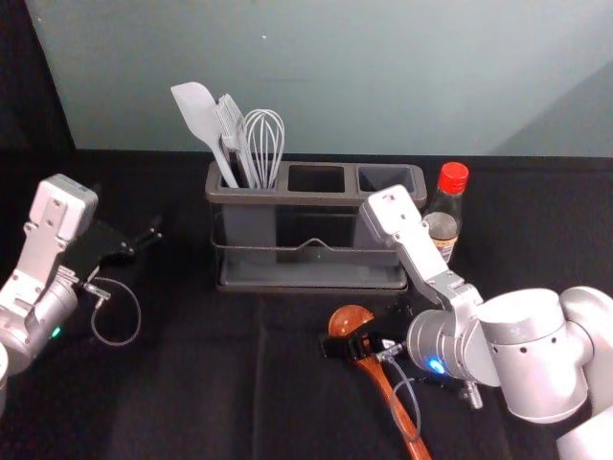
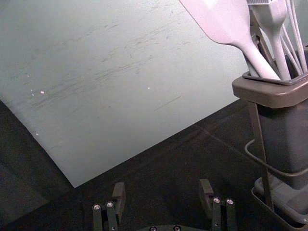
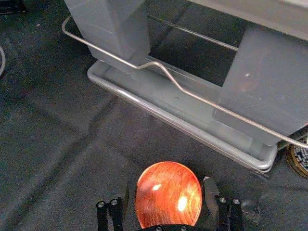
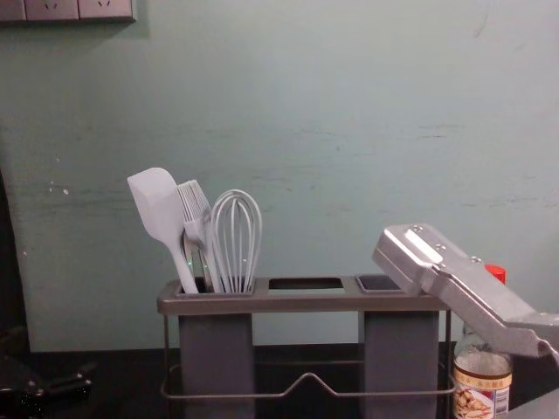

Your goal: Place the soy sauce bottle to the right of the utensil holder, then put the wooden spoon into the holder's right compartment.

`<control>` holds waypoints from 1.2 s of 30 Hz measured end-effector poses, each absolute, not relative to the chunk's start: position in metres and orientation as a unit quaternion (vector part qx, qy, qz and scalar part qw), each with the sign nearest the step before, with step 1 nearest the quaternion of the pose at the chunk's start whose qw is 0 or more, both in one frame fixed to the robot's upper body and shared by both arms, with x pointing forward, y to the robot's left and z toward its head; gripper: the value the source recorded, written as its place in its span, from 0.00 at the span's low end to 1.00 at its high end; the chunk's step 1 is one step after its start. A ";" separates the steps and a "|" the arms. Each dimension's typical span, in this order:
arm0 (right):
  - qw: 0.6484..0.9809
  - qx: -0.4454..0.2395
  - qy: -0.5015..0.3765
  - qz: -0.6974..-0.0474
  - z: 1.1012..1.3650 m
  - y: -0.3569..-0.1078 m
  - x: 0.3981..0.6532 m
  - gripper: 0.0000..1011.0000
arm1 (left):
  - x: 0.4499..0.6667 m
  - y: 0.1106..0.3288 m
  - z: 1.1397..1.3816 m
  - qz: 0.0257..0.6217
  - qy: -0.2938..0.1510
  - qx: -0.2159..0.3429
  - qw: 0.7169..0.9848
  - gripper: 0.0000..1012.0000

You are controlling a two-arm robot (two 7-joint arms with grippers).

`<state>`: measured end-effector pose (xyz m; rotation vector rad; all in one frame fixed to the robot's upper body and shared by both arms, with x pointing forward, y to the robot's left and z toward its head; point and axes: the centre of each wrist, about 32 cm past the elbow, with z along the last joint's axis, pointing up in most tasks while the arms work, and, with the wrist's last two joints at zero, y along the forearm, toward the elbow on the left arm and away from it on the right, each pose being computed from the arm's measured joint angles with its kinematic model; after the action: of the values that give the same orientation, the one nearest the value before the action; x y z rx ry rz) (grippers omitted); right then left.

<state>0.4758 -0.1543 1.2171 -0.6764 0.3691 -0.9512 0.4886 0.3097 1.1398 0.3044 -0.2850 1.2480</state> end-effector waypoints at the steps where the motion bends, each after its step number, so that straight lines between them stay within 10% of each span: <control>1: 0.819 -0.318 0.173 -0.446 1.217 -0.154 0.476 0.99 | 0.489 0.310 1.140 0.580 -0.132 0.141 0.791 0.99; 26: 0.819 -0.331 0.174 -0.435 1.214 -0.156 0.478 0.99 | 0.489 0.310 1.140 0.580 -0.132 0.141 0.791 0.99; 36: 0.818 -0.333 0.172 -0.436 1.213 -0.155 0.478 0.83 | 0.489 0.310 1.140 0.580 -0.132 0.141 0.791 0.99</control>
<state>0.4780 -0.1550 1.2132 -0.7092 0.3669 -0.9300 0.4886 0.3097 1.1398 0.3044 -0.2850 1.2479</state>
